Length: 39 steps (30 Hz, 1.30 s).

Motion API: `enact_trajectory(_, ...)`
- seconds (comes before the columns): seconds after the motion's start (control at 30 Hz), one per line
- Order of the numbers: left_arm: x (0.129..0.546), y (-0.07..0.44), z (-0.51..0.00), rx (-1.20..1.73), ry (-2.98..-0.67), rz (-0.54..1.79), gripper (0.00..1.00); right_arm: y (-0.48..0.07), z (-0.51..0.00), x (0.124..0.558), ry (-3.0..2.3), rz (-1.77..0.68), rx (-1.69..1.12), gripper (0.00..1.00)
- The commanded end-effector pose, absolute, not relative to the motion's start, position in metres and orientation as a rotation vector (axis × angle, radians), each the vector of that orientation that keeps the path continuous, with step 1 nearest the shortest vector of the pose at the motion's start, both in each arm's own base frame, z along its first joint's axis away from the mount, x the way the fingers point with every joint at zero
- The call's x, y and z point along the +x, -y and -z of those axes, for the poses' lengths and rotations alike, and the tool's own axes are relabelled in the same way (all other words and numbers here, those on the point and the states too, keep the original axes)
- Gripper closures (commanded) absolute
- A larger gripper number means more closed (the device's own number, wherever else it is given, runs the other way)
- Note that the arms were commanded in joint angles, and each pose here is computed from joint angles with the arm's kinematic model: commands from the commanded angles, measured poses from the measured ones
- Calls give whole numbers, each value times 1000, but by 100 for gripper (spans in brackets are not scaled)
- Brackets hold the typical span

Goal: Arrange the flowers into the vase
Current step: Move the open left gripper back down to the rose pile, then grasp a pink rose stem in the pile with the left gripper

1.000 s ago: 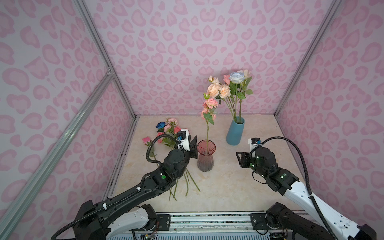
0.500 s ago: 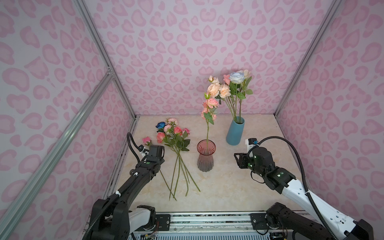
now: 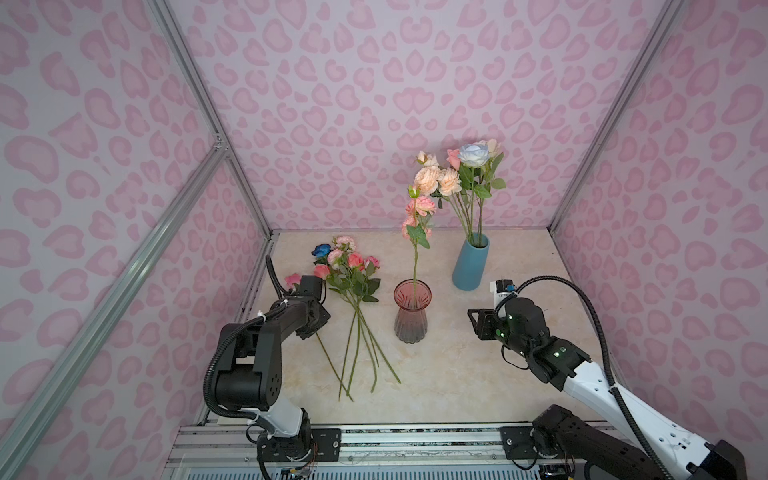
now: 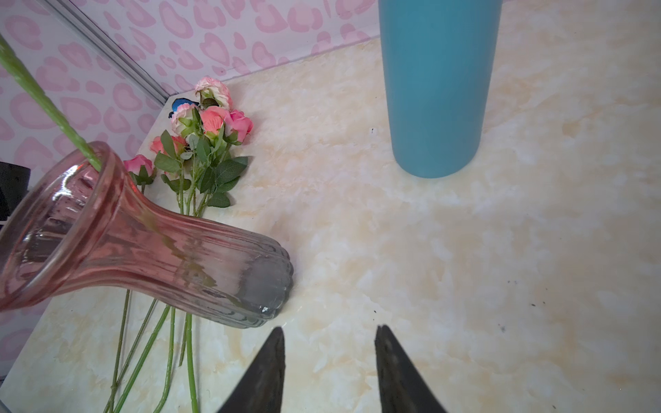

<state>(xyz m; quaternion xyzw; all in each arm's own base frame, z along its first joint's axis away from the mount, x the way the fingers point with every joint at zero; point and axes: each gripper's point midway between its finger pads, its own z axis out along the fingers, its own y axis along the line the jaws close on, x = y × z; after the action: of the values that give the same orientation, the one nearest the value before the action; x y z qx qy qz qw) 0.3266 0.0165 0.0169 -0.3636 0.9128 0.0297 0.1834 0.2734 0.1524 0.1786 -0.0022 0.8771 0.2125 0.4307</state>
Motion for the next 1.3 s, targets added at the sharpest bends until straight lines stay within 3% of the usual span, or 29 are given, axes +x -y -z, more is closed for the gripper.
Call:
enact_trajectory(0.0,318,-13,-6,-1015,-2636,-81,72,-152,-181,277,-2159,-526,-4,57)
enact_trajectory(0.17,320,-7,-2,-981,-2665,-42,87,-150,-183,277,-2161,-523,17,58)
enact_trajectory(0.37,322,-11,-28,-938,-2596,-37,90,-142,-193,274,-2114,-519,51,58)
enact_trajectory(0.7,333,-15,-116,-839,-2398,30,89,-148,-196,274,-2114,-568,61,58)
enact_trajectory(0.9,350,26,-123,-777,-2411,275,79,-150,-193,276,-2129,-563,55,57)
enact_trajectory(1.07,372,91,-109,-599,-2517,307,67,-152,-188,277,-2150,-559,44,56)
enact_trajectory(1.27,396,111,-81,-625,-2573,333,67,-147,-185,274,-2159,-528,35,55)
